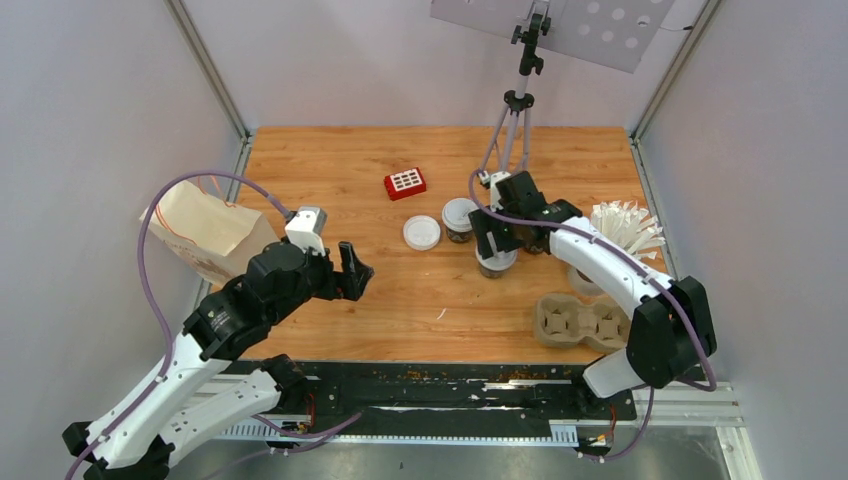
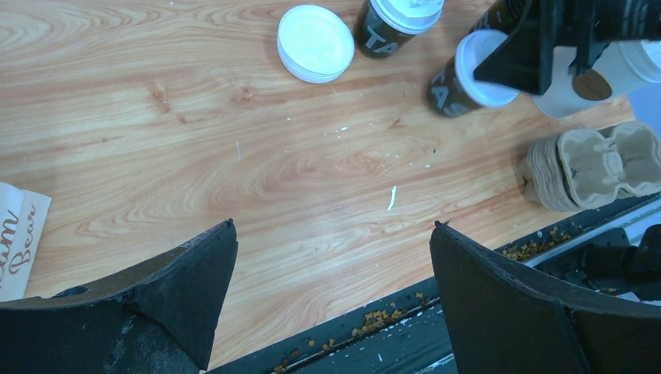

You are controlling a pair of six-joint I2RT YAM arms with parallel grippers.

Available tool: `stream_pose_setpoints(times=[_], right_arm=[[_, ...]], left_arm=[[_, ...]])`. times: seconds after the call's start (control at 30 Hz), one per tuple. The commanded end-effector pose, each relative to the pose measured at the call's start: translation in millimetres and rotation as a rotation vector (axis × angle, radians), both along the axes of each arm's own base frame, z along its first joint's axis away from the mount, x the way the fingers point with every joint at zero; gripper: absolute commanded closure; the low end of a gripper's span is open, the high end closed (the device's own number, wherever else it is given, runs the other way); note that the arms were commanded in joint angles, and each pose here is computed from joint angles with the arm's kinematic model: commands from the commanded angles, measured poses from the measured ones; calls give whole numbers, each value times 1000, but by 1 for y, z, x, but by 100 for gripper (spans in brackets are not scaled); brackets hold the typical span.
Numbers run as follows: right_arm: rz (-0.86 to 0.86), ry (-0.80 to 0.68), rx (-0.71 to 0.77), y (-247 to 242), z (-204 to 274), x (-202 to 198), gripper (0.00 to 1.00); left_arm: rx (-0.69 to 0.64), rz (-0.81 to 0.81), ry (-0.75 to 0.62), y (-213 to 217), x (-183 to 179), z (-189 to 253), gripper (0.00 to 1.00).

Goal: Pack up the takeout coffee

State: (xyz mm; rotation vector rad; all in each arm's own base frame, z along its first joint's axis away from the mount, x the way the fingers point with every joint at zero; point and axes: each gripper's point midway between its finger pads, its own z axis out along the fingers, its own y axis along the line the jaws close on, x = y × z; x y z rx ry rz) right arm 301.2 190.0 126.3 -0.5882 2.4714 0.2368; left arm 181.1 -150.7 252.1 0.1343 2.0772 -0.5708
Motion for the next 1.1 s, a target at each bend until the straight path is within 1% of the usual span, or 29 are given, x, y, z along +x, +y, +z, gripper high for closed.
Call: stream_pose_setpoints(times=[0.0,0.13,0.3,0.53,0.67,0.87,0.97,1.07], right_arm=[[-31,-54,72,-7,20,35,21],[-52,-48,111,-11,22,51,21],[-71,-31,102,-17,14,60,20],[-79,-40,100,-20,21,62,10],[-77,-52,114,-19,36,60,5],[-82,-92,155,-18,70,53,0],[-84,-116,177,-14,91,43,0],[-64,-134,192,-4,108,20,0]], left_arm=[[31,30,-12,6,5,6,0],[75,49,0,12,6,2,0],[96,63,2,16,7,2,0],[131,83,18,22,7,0,0],[174,103,29,29,8,2,0],[210,125,12,35,12,15,0],[213,144,-1,37,15,25,0],[242,148,-33,43,17,41,0]])
